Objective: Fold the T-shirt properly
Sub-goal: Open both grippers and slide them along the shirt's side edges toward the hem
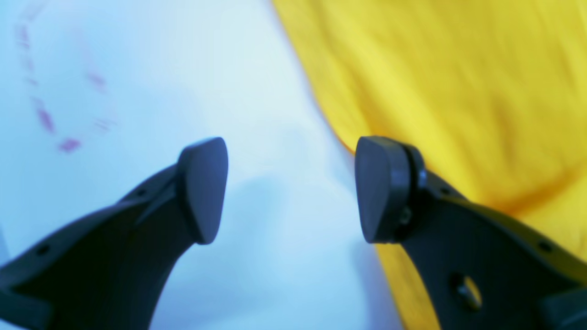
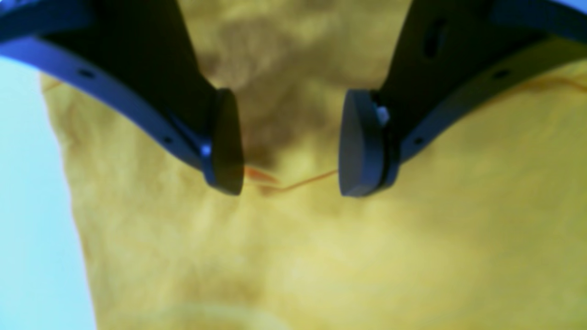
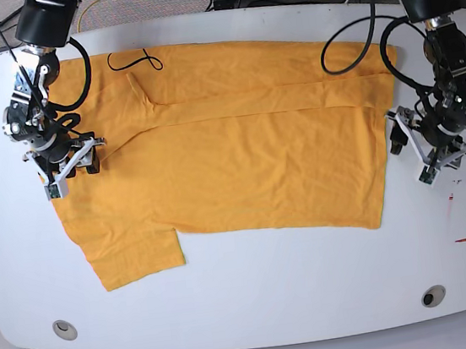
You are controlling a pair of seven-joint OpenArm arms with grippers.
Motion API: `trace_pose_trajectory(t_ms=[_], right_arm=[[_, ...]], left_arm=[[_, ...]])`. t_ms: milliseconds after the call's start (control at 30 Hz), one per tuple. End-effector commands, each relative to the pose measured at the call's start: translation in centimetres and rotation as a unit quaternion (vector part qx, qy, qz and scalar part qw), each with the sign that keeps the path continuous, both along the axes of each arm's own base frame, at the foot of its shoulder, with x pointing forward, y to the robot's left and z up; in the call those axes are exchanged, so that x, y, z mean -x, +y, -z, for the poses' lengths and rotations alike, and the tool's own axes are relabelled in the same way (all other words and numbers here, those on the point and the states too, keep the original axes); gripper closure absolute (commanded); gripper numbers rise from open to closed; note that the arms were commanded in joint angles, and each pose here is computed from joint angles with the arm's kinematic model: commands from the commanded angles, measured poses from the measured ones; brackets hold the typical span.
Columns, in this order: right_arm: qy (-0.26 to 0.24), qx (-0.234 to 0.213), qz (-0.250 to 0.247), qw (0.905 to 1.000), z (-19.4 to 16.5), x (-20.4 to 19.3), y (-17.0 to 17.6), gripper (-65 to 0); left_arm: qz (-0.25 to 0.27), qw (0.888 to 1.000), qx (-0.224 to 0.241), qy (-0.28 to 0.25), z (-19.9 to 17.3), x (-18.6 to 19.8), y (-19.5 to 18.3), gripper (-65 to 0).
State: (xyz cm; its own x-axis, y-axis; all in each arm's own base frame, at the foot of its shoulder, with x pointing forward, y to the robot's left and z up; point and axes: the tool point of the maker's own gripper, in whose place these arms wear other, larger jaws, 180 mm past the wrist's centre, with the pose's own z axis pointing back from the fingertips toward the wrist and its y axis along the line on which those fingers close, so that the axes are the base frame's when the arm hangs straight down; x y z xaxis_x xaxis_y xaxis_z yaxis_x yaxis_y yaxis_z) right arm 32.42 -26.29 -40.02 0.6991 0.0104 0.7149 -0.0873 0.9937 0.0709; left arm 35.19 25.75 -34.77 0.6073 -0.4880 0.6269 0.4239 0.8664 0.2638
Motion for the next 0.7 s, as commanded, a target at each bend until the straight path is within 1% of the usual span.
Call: trace_pose_trajectory(t_ms=[0, 67, 267, 333, 400, 667], right_arm=[[-0.027, 0.002, 0.0, 0.9996, -1.6, -2.0, -0.7, -31.9], [-0.03, -0.004, 0.013, 0.9995, -1.3, -2.6, -1.8, -31.6], [-0.035, 0.003, 0.018, 0.9992, -1.7, -2.9, -2.5, -31.6], [-0.037, 0.007, 0.018, 0.9991, -1.9, -2.7, -2.5, -31.6], [-0.037, 0.02, 0.01, 0.9991, -1.9, -1.7, -2.2, -31.7], [-0.061, 0.036, -0.005, 0.9975, -3.8, -1.3, -1.3, -31.7]], left_arm=[[-0.017, 0.999, 0.009, -0.033, -2.5, -2.5, 1.0, -38.1], [-0.022, 0.998, 0.022, -0.046, -3.5, -3.9, 1.1, -39.4], [-0.024, 0.998, 0.038, -0.038, -3.4, -5.1, 0.8, -37.8], [-0.021, 0.998, 0.043, -0.032, -2.9, -5.1, 0.5, -37.5], [-0.011, 0.998, 0.056, -0.018, -1.6, -4.9, -0.4, -37.0], [-0.002, 0.998, 0.068, -0.019, -0.8, -4.2, -1.5, -37.1]])
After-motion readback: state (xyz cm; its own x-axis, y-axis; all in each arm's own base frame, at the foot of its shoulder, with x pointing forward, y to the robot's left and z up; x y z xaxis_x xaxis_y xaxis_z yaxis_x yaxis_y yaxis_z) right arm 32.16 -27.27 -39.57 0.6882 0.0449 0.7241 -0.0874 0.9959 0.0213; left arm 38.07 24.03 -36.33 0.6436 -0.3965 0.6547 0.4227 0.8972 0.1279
